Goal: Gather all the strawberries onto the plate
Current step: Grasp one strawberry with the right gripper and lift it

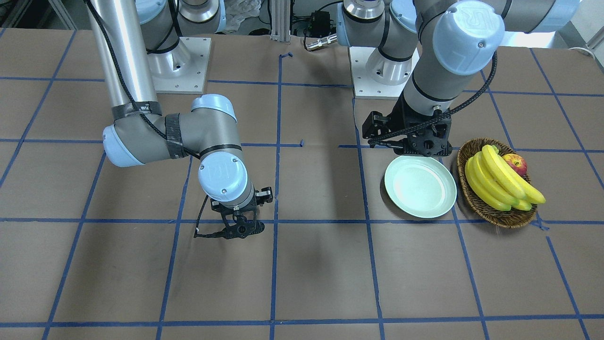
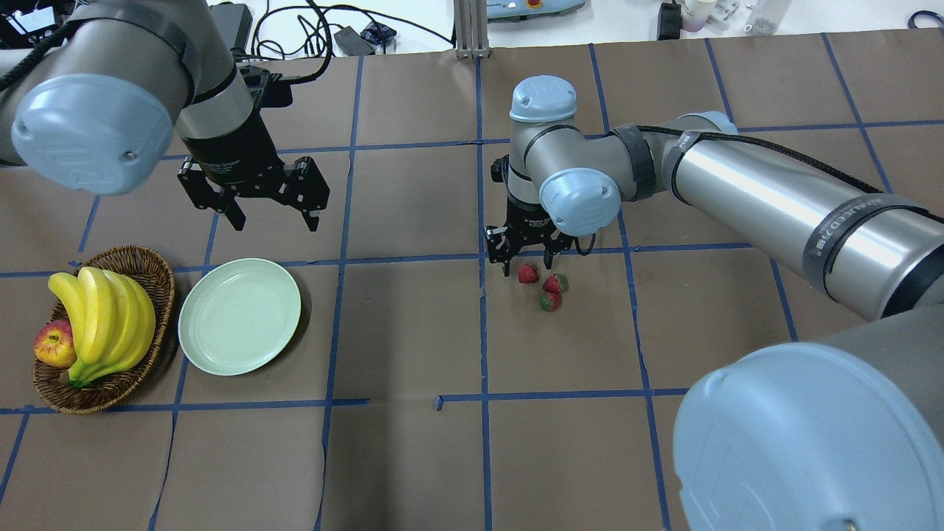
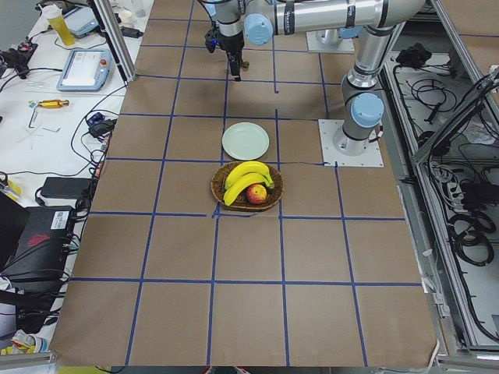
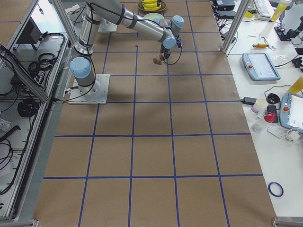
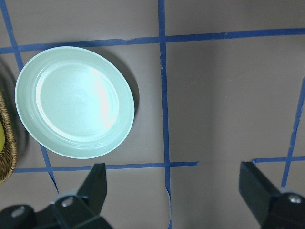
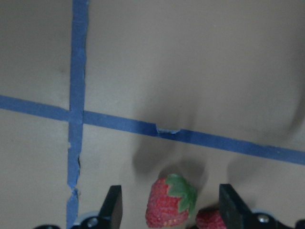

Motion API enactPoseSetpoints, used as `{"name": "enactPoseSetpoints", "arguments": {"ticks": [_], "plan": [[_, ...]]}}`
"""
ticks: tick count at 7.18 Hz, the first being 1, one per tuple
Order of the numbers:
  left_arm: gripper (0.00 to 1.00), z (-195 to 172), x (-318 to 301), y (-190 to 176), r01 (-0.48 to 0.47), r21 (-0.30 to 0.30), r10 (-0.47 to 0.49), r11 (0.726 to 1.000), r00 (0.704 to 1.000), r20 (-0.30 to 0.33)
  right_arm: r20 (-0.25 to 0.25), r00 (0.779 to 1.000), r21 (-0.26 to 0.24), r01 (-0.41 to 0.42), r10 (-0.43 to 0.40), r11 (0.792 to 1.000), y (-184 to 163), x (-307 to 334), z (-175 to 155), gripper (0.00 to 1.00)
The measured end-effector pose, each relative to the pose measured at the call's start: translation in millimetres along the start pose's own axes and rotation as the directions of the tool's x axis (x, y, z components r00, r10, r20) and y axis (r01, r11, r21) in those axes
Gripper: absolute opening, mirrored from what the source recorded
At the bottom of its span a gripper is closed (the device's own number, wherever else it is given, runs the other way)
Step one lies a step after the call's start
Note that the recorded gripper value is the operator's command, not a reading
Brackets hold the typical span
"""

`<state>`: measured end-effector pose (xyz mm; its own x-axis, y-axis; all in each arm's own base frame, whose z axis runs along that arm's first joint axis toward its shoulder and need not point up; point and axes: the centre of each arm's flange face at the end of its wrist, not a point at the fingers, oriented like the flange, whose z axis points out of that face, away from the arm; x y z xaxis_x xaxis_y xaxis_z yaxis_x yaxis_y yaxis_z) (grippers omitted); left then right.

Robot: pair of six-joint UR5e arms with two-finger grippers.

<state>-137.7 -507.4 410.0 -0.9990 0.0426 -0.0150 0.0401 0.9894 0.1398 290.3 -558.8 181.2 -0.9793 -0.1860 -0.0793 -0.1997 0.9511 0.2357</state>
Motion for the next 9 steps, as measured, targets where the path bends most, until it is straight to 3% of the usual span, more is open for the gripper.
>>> {"name": "enactPoseSetpoints", "arguments": {"ticks": [2,4,5,9], "plan": [[1.0,0.2,0.0,-0.1,-0.002,0.001,0.002,1.0,1.0,0.0,-0.001,1.0,-0.011,0.016,-0.016,1.0,1.6,0.6,5.2,0.58],[1.0,-0.6,0.0,-0.4,-0.004,0.003,0.004,1.0,1.0,0.0,0.001,1.0,-0.014,0.025,-0.025,1.0,0.4,0.7,8.6,0.12],[1.0,-0.9,-0.1,-0.4,-0.005,0.003,0.005,1.0,1.0,0.001,0.003,1.0,-0.013,0.03,-0.03,0.999,0.0,0.5,8.6,0.0],[1.0,-4.9,-0.2,-2.0,0.002,0.027,-0.003,1.0,1.0,0.001,0.002,0.999,0.008,0.043,-0.043,0.999,-2.0,-0.2,1.2,0.0]]}}
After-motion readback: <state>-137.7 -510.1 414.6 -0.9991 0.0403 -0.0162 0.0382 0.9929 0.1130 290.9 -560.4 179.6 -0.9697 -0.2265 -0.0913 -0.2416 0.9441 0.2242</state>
